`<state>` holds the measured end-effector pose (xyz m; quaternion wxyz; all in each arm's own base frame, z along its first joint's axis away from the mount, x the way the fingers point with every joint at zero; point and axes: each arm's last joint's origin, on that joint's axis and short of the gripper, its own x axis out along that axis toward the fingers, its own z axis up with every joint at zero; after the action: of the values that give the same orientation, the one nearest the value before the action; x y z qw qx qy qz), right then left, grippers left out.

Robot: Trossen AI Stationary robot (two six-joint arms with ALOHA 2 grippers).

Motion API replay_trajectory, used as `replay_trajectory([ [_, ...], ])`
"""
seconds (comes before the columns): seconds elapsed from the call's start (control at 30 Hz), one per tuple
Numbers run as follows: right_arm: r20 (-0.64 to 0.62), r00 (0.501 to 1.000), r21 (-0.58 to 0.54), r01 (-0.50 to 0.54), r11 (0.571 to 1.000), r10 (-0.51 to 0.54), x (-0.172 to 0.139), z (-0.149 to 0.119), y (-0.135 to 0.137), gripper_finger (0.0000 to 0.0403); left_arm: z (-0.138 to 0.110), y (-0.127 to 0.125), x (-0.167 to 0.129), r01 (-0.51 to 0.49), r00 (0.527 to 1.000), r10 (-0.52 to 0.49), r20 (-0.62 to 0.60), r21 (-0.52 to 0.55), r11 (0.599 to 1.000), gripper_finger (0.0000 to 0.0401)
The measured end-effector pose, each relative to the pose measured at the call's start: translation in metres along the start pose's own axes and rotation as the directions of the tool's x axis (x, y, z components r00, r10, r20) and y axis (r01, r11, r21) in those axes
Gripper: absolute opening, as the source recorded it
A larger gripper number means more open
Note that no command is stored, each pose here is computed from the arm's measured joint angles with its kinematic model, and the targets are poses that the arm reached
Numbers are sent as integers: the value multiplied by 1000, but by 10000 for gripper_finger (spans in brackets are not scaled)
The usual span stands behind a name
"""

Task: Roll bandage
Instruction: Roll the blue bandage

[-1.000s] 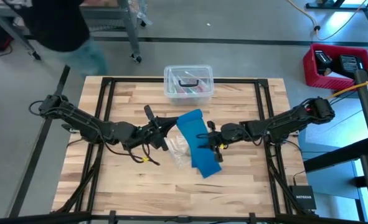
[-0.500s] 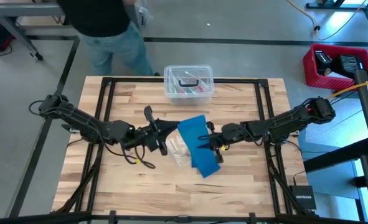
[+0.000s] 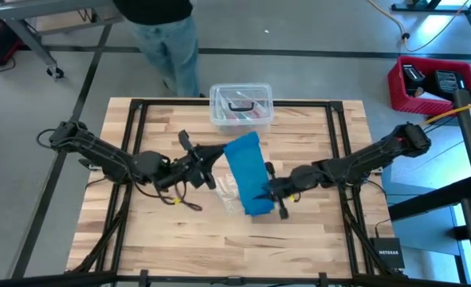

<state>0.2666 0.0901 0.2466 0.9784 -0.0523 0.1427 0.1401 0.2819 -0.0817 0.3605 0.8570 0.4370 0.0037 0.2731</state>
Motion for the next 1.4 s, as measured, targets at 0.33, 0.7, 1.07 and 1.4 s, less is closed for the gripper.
replay_trajectory([
  [0.33,12,998,-71,-68,995,69,-21,88,52,2,-29,-15,1,-9,991,23,-133,107,994,1],
  [0.7,165,978,-190,-95,977,127,-53,160,63,1,-44,-36,-8,65,985,-46,-164,113,991,0],
  [1.07,259,959,-117,-89,989,117,-53,172,51,1,-47,-71,-19,196,972,-163,-170,197,961,0],
  [1.4,333,939,-13,-82,997,81,-60,191,34,1,-44,-110,-33,290,952,-259,-160,211,934,0],
])
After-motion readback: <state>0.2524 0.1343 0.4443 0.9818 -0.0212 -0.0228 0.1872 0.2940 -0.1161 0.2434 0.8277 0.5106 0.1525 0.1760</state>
